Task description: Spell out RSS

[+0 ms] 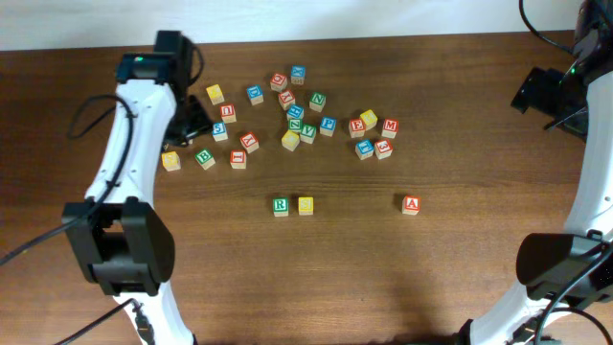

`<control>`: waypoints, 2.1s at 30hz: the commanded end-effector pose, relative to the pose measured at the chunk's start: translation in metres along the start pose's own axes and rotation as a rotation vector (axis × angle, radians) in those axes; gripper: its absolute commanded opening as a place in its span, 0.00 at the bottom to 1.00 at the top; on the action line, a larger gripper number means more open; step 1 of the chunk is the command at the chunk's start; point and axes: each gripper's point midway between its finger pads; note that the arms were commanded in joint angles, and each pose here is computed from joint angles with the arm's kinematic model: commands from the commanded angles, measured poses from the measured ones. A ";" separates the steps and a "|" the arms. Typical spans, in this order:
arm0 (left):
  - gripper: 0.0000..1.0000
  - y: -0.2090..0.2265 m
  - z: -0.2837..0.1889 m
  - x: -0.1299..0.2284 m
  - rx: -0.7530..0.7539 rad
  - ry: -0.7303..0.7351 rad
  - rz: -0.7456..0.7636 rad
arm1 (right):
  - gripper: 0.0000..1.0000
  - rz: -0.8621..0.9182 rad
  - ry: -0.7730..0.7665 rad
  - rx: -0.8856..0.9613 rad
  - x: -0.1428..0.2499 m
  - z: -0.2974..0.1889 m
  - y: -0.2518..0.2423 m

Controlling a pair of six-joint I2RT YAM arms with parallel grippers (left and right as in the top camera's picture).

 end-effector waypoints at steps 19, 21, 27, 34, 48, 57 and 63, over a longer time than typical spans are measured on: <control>0.66 0.039 0.106 -0.008 0.075 0.022 0.181 | 0.98 -0.011 -0.002 0.008 0.000 0.000 0.000; 0.66 0.038 0.115 -0.008 0.072 0.029 0.197 | 0.98 -0.012 -0.002 0.008 0.000 0.000 0.000; 0.59 0.034 0.116 -0.030 0.081 -0.059 0.185 | 0.98 -0.012 -0.002 0.008 0.000 0.000 0.000; 0.55 0.030 0.142 -0.025 0.079 -0.018 0.190 | 0.98 -0.011 -0.002 0.008 0.000 0.000 0.000; 0.29 0.014 0.140 -0.016 0.186 0.013 0.188 | 0.98 -0.011 -0.002 0.008 0.000 0.000 0.000; 0.26 0.019 0.101 -0.023 0.198 -0.034 0.184 | 0.98 -0.011 -0.002 0.008 0.000 0.000 0.000; 0.27 -0.019 -0.040 -0.009 0.574 -0.201 0.206 | 0.98 -0.011 -0.002 0.008 0.000 0.000 0.000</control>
Point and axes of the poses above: each gripper's point midway between its finger pads, its own z axis out along the fingers, its own y axis along the line the jaws close on, x = y × z, and after that the axes turned 12 degrees about z, right-handed
